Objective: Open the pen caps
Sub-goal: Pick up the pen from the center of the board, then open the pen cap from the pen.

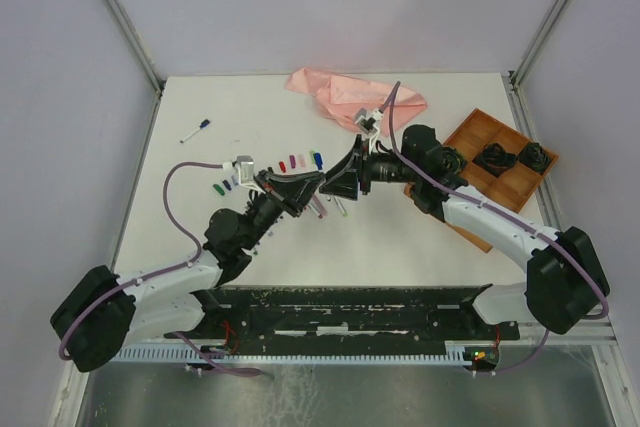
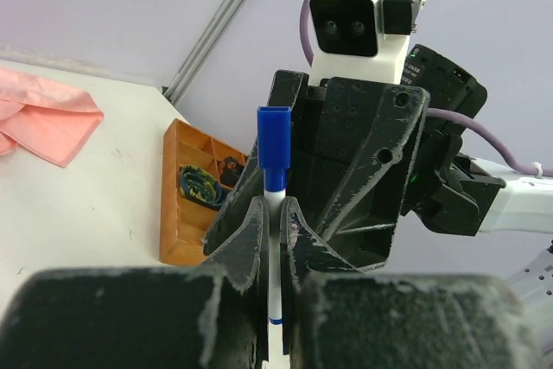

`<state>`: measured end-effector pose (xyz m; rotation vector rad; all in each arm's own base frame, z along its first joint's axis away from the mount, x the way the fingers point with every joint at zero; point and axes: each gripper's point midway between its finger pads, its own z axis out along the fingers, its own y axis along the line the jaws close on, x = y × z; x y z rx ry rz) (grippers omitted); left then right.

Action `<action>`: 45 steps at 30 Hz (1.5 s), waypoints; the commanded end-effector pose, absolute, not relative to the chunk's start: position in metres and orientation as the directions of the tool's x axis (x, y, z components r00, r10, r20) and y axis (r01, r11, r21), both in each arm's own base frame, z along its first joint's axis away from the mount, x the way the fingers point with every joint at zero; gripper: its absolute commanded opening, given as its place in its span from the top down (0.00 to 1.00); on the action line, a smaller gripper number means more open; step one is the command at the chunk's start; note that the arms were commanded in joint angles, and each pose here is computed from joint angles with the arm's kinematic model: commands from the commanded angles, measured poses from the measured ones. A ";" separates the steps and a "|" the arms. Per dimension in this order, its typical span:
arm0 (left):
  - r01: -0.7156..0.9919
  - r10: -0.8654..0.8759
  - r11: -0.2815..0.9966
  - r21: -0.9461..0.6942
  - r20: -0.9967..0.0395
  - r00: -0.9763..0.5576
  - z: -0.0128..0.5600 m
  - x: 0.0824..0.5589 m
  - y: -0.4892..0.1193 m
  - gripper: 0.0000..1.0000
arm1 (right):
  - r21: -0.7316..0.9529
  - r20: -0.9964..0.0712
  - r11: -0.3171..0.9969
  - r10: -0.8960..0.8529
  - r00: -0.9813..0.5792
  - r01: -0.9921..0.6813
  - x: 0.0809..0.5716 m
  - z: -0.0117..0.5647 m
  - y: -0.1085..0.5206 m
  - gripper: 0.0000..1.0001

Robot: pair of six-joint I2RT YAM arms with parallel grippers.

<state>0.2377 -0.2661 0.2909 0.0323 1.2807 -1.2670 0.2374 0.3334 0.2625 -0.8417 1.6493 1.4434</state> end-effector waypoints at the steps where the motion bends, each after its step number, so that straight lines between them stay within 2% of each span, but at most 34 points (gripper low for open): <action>1: 0.736 -0.749 0.323 -0.595 -0.637 -0.186 0.331 0.235 -0.264 0.97 | 0.439 -0.897 0.140 0.014 -0.442 -0.888 0.241 0.275 0.338 0.49; 5: 0.734 -0.749 0.319 -0.600 -0.634 -0.192 0.330 0.235 -0.266 0.97 | 0.439 -0.897 0.130 0.007 -0.442 -0.889 0.238 0.277 0.338 0.62; 8: 0.731 -0.752 0.316 -0.605 -0.630 -0.196 0.330 0.235 -0.266 0.97 | 0.435 -0.899 0.119 0.000 -0.438 -0.893 0.236 0.279 0.339 0.78; 10: 0.724 -0.749 0.317 -0.612 -0.630 -0.205 0.328 0.235 -0.266 0.91 | 0.431 -0.901 0.110 -0.008 -0.435 -0.896 0.235 0.281 0.339 0.88; 11: 0.719 -0.746 0.317 -0.619 -0.630 -0.215 0.326 0.236 -0.267 0.81 | 0.429 -0.901 0.107 -0.016 -0.433 -0.897 0.234 0.282 0.339 0.93; 13: 0.703 -0.742 0.321 -0.634 -0.630 -0.229 0.324 0.236 -0.266 0.51 | 0.423 -0.902 0.108 -0.041 -0.429 -0.900 0.233 0.282 0.337 1.00; 15: 0.683 -0.741 0.343 -0.645 -0.633 -0.226 0.322 0.238 -0.262 0.25 | 0.415 -0.903 0.110 -0.067 -0.424 -0.903 0.232 0.281 0.336 1.00; 17: 0.681 -0.736 0.364 -0.636 -0.644 -0.209 0.325 0.237 -0.257 0.06 | 0.406 -0.906 0.100 -0.082 -0.415 -0.908 0.229 0.281 0.335 1.00; 18: 0.680 -0.730 0.374 -0.630 -0.652 -0.203 0.326 0.236 -0.255 0.01 | 0.401 -0.908 0.093 -0.089 -0.409 -0.911 0.228 0.282 0.335 1.00; 23: 0.635 -0.655 0.433 -0.640 -0.707 -0.267 0.330 0.243 -0.262 0.01 | 0.387 -0.913 0.058 -0.111 -0.392 -0.920 0.221 0.286 0.333 1.00; 26: 0.629 -0.636 0.385 -0.675 -0.688 -0.349 0.333 0.249 -0.267 0.02 | 0.381 -0.916 0.029 -0.125 -0.382 -0.924 0.215 0.288 0.333 1.00; 27: 0.632 -0.639 0.352 -0.690 -0.671 -0.377 0.335 0.250 -0.269 0.07 | 0.380 -0.916 0.023 -0.127 -0.380 -0.925 0.215 0.288 0.333 1.00; 29: 0.636 -0.640 0.297 -0.712 -0.643 -0.421 0.336 0.252 -0.271 0.26 | 0.377 -0.918 0.020 -0.129 -0.376 -0.926 0.214 0.289 0.332 1.00; 31: 0.639 -0.635 0.267 -0.722 -0.630 -0.446 0.337 0.254 -0.273 0.38 | 0.372 -0.919 0.018 -0.132 -0.371 -0.928 0.213 0.289 0.332 1.00; 36: 0.646 -0.609 0.254 -0.720 -0.638 -0.472 0.334 0.253 -0.280 0.51 | 0.374 -0.917 0.022 -0.140 -0.374 -0.927 0.214 0.288 0.332 1.00; 42: 0.654 -0.583 0.257 -0.712 -0.653 -0.483 0.329 0.252 -0.283 0.56 | 0.384 -0.910 0.038 -0.149 -0.386 -0.922 0.218 0.283 0.333 1.00; 45: 0.654 -0.572 0.268 -0.707 -0.663 -0.483 0.326 0.253 -0.284 0.77 | 0.382 -0.911 0.041 -0.152 -0.384 -0.923 0.218 0.282 0.333 1.00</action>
